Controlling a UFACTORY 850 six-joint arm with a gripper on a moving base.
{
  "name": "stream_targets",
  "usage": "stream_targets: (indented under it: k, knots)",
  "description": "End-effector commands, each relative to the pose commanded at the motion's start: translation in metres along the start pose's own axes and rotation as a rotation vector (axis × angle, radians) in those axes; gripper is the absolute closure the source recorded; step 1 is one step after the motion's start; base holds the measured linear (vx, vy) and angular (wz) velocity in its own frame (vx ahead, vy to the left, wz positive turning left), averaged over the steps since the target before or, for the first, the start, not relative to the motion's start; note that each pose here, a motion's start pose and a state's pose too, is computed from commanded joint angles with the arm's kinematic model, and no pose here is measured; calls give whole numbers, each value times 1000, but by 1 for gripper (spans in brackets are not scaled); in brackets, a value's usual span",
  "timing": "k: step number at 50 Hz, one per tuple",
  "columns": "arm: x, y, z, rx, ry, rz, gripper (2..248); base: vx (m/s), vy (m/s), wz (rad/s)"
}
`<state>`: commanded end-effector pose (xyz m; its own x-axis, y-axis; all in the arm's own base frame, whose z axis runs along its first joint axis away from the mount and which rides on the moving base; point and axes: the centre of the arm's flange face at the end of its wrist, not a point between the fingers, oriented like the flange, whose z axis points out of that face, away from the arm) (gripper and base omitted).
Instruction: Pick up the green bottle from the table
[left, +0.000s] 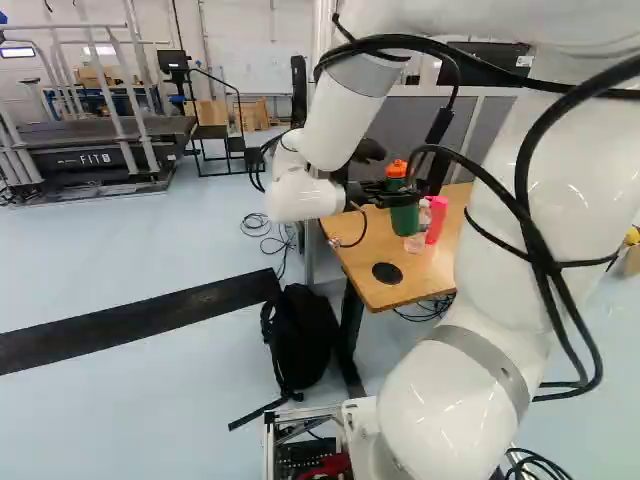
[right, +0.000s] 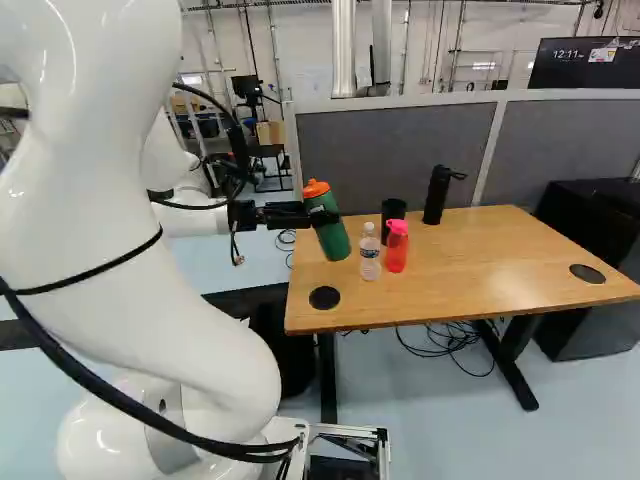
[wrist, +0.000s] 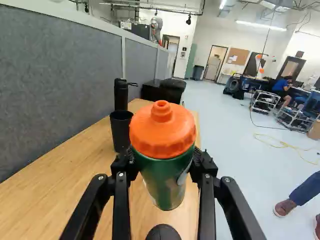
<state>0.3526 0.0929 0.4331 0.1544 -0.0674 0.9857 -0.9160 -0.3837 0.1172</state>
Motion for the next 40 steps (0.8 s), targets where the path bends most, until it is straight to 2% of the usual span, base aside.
stream_targets:
  k: [20,40]
  knots:
    - [0,1,5,35,10,12,130,0,0,0]
    - [1,3,15,103,28,32,130,0,0,0]
